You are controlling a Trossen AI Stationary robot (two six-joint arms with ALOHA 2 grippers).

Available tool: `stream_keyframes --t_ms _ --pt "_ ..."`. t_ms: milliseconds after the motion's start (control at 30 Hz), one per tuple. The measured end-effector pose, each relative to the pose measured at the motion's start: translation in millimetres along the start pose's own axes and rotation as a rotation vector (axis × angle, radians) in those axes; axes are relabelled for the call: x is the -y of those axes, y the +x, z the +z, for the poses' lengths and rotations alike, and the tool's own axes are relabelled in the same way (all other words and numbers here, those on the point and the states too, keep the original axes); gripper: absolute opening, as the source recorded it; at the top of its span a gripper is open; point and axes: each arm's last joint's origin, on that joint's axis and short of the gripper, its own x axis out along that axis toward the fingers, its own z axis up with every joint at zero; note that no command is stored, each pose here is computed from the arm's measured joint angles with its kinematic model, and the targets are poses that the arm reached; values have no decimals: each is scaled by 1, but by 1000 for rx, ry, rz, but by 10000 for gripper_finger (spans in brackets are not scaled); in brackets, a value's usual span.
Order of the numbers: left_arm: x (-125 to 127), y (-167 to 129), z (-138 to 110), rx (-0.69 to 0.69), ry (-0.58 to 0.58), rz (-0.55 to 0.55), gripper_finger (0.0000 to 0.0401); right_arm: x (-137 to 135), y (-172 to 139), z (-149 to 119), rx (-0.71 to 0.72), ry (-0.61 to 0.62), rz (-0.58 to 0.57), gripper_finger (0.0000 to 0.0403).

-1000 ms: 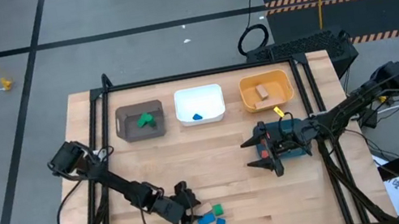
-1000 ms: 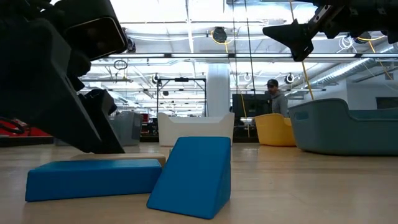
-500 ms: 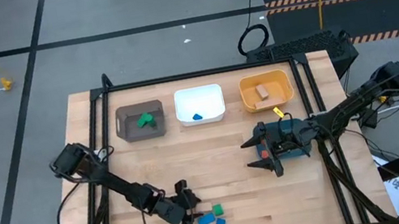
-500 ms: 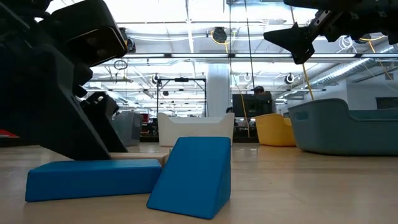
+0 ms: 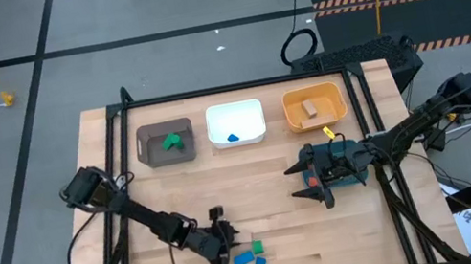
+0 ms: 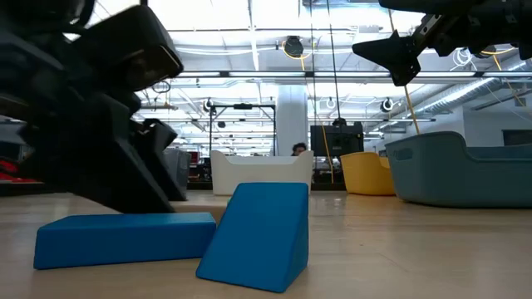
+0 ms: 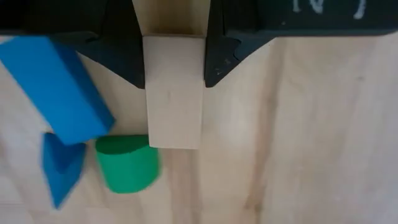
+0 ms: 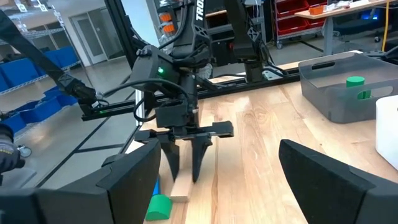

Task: Sort & place blocks by color
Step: Put the brown block into the yellow bin

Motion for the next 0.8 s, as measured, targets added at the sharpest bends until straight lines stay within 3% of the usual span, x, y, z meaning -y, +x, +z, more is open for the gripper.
stream_keyframes --t_ms 367,600,800 --pt "-30 -6 23 66 57 74 132 0 0 0 1 10 0 318" --pt "-61 -13 51 200 108 225 132 5 0 1 62 291 -136 318" --pt "-89 -21 81 400 133 317 132 9 0 1 76 498 -158 318"
